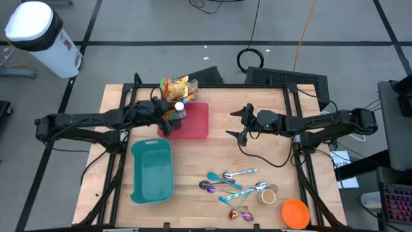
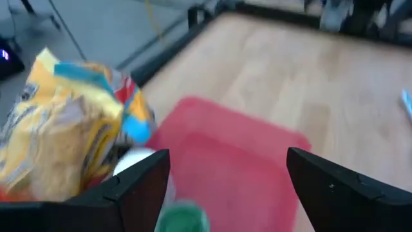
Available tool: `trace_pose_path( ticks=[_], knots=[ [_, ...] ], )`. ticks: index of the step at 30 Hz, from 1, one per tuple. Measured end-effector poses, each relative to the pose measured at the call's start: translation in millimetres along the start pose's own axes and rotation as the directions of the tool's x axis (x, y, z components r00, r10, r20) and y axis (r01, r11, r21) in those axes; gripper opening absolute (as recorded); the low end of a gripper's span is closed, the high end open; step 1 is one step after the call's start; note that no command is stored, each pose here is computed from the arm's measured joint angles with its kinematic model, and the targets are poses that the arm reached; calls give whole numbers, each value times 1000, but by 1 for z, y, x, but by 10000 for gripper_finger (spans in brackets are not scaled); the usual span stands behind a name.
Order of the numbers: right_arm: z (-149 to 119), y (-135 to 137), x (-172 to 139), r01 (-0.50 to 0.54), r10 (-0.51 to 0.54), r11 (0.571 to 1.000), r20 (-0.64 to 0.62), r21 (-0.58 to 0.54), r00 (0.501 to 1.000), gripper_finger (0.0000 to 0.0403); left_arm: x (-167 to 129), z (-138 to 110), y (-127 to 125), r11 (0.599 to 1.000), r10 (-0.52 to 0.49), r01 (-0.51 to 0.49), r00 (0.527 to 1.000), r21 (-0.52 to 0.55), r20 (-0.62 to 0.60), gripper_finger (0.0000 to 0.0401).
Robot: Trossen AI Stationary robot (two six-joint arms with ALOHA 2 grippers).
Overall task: Pick & Place Food Item
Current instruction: Adjust the blue bin on the table
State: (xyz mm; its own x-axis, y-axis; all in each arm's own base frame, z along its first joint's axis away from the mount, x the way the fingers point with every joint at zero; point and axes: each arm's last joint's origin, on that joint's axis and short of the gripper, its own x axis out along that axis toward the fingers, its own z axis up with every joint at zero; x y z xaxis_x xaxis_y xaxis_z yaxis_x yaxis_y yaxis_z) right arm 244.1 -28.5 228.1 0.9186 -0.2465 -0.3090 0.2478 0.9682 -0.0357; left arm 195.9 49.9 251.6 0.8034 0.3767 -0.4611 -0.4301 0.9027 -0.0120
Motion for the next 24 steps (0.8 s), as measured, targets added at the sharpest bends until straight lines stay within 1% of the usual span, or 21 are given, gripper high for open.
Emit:
trace_pose_path(
  ticks=[3, 5, 7, 9, 11, 12, 14, 16, 17, 19, 21, 24],
  knots=[
    [0, 0, 0, 0, 0, 1000, 0, 0, 1000, 393, -17, 12, -10, 1000, -21, 23, 990, 12, -141, 321],
    [0, 0, 0, 0, 0, 1000, 0, 0, 1000, 393, -32, 18, -19, 998, -57, 60, 971, 4, -231, 321],
    [0, 0, 0, -1, 1, 1000, 0, 0, 1000, 393, -45, 23, -30, 993, -119, 118, 940, -20, -320, 321],
    [0, 0, 0, -2, 2, 1000, 1, 0, 1000, 393, -53, 23, -43, 979, -199, 199, 887, -45, -416, 321],
    [0, 0, 0, -2, 2, 1000, 1, 5, 1000, 393, -61, 17, -56, 962, -264, 262, 813, -79, -519, 321],
    [0, 0, 0, -2, 2, 1000, 1, 14, 1000, 393, -65, 12, -61, 956, -278, 282, 774, -84, -568, 321],
    [0, 0, 0, -4, 4, 1000, 3, 29, 1000, 393, -73, 0, -69, 957, -259, 277, 694, -83, -672, 321],
    [1, 1, 0, -6, 5, 999, 8, 31, 1000, 393, -75, -14, -76, 970, -211, 228, 627, -83, -750, 321],
    [1, 1, 0, -6, 5, 999, 8, 31, 1000, 393, -74, -18, -81, 972, -202, 219, 605, -84, -770, 321],
    [1, 1, 0, -6, 5, 999, 8, 31, 1000, 393, -70, -24, -94, 962, -225, 260, 561, -89, -797, 321],
    [1, 1, 0, -6, 6, 999, 9, 31, 1000, 393, -64, -28, -109, 933, -279, 347, 518, -100, -809, 321],
    [2, 1, 0, -6, 6, 999, 17, 31, 1000, 393, -53, -32, -130, 865, -363, 492, 478, -99, -800, 321]
  ],
)
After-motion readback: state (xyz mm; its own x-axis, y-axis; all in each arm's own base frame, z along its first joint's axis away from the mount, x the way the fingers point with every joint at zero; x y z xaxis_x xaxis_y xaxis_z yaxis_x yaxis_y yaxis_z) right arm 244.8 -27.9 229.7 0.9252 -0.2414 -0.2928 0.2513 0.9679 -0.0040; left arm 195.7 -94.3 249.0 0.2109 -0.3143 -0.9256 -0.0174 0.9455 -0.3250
